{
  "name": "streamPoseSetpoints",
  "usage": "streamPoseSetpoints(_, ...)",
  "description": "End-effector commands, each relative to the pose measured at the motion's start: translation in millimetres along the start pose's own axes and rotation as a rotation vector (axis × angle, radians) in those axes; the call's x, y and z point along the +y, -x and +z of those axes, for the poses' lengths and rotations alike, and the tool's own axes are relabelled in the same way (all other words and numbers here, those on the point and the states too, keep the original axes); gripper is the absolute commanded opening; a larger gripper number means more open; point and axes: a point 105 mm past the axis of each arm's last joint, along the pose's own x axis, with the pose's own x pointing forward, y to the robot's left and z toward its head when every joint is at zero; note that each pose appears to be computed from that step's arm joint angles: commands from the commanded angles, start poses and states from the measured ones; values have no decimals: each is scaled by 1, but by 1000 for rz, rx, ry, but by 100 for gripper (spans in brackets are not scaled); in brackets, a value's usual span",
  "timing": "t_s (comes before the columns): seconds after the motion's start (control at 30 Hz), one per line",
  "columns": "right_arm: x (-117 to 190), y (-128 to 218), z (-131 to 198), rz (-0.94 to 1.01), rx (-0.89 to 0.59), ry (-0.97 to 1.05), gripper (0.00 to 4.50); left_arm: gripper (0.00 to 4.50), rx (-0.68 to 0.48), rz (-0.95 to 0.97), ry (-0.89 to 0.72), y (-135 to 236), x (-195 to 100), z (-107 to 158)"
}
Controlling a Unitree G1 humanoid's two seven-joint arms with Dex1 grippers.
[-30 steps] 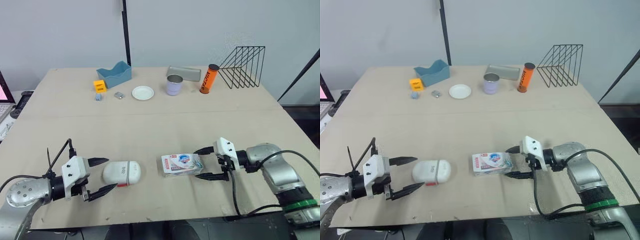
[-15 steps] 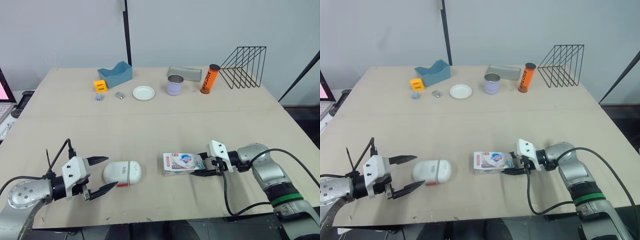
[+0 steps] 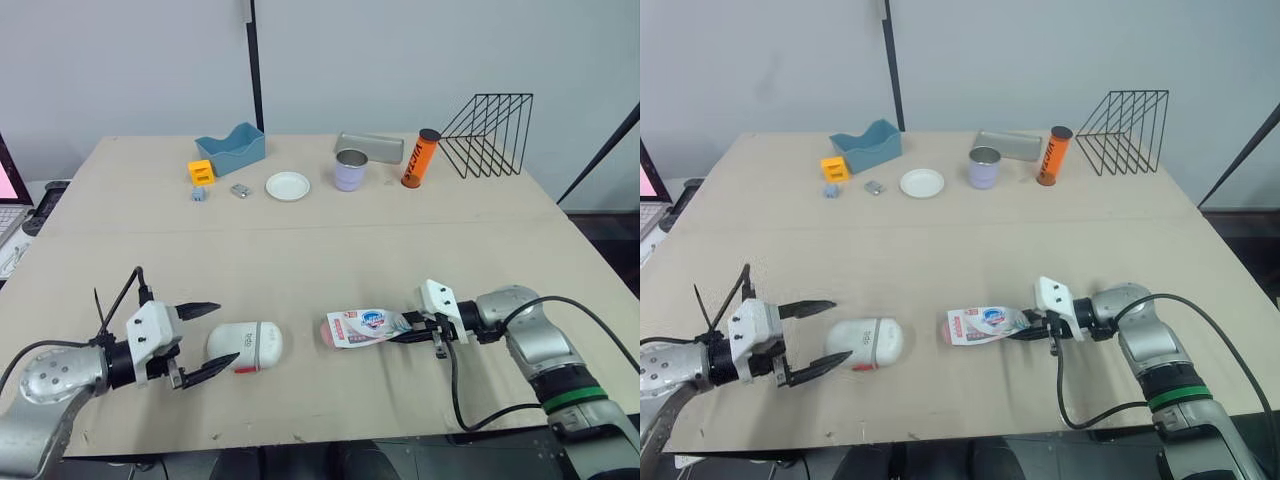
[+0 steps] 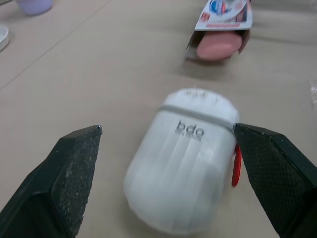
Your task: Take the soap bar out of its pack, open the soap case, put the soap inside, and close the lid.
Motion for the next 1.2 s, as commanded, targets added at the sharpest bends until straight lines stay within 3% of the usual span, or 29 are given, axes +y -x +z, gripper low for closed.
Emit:
streamPoseSetpoints(0.03, -4, 11, 23, -14, -75, 34, 25, 450, -28, -83, -29, -6, -2, 15)
streamPoseSetpoints(0.4, 6, 41, 33, -71, -69, 13, 25, 450, -1, -271, -148, -48, 11, 13)
streamPoseSetpoints(0.8, 6, 92, 41, -177, 104, 72, 25, 450, -38, -311, -164, -56, 12, 22)
streamPoseSetpoints(1.0, 1, 114, 27, -200, 290, 101, 25, 450, -48, -294, -149, -56, 9, 20)
streamPoseSetpoints(1.2, 8, 113, 21, -149, 326, 100, 25, 450, -55, -276, -142, -56, 8, 20)
